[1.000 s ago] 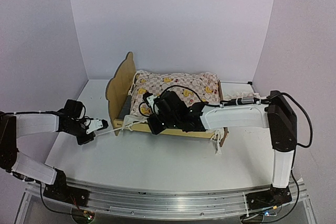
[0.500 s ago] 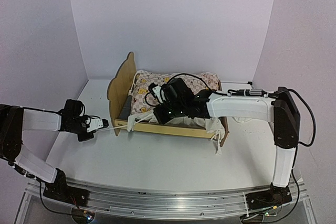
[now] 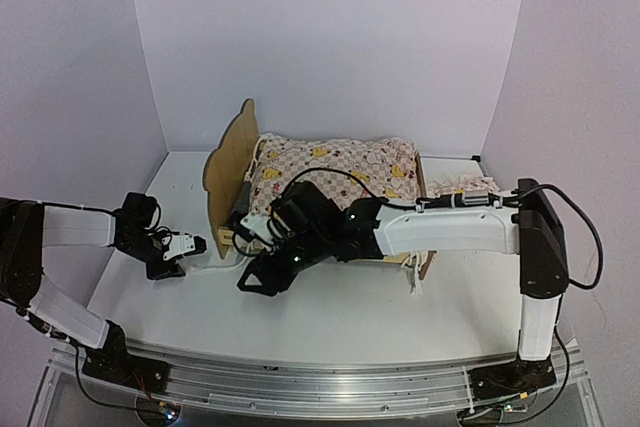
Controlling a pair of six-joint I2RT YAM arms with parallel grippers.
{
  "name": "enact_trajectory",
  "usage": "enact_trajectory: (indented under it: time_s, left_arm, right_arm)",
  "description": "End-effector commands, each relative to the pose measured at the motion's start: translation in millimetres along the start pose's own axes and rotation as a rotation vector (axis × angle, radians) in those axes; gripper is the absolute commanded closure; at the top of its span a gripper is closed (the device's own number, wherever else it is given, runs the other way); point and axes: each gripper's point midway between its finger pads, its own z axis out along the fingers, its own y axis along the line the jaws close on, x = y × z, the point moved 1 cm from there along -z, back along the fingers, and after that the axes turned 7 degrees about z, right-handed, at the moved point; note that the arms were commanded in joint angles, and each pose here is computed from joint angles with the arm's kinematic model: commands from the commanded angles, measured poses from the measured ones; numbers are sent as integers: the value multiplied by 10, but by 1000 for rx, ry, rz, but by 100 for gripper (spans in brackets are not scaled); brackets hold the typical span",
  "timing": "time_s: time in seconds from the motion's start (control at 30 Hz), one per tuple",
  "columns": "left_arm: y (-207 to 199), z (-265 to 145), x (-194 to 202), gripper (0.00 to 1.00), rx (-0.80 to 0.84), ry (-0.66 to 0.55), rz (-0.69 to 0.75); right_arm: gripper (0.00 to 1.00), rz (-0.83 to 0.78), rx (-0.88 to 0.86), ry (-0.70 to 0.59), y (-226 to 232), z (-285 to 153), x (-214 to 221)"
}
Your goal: Set up the pet bed
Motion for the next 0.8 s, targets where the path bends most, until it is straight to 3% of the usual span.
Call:
enact_trajectory:
  time_s: [0.0,0.1,0.17,0.27,0.4,0.5,0.63,0.77]
  left_arm:
    - [172,-264,-255,53,-10,-100,-66]
    - [246,-524,-499,53,-16,-208,-68]
    - [285,-764,-687,54,-35,-295,-57]
    - [326,-1192,-1010,55,-77,-456,-27]
    - [293,-1774,-1592,49,-159,-684,44]
    - [130,-1780,-2110,44,-147,-698,122]
    - [145,-1434,-2639,33,-100,-608,148]
    - [353,-1013,-2821,31,-135,-531,233]
  right_arm:
    - [45,1,27,45,84,-317,149]
    - [40,72,297,-18,-347,-822,132]
    - [40,202,481,-38,-755,-1238,186]
    - [40,386,682,-56,-1225,-1768,344]
    - [39,483,901,-85,-1604,-2272,492]
    - [39,524,965,-83,-1793,-2376,499]
    - [38,553,941,-26,-2002,-2168,456]
    - [42,533,877,46,-2102,-1819,377]
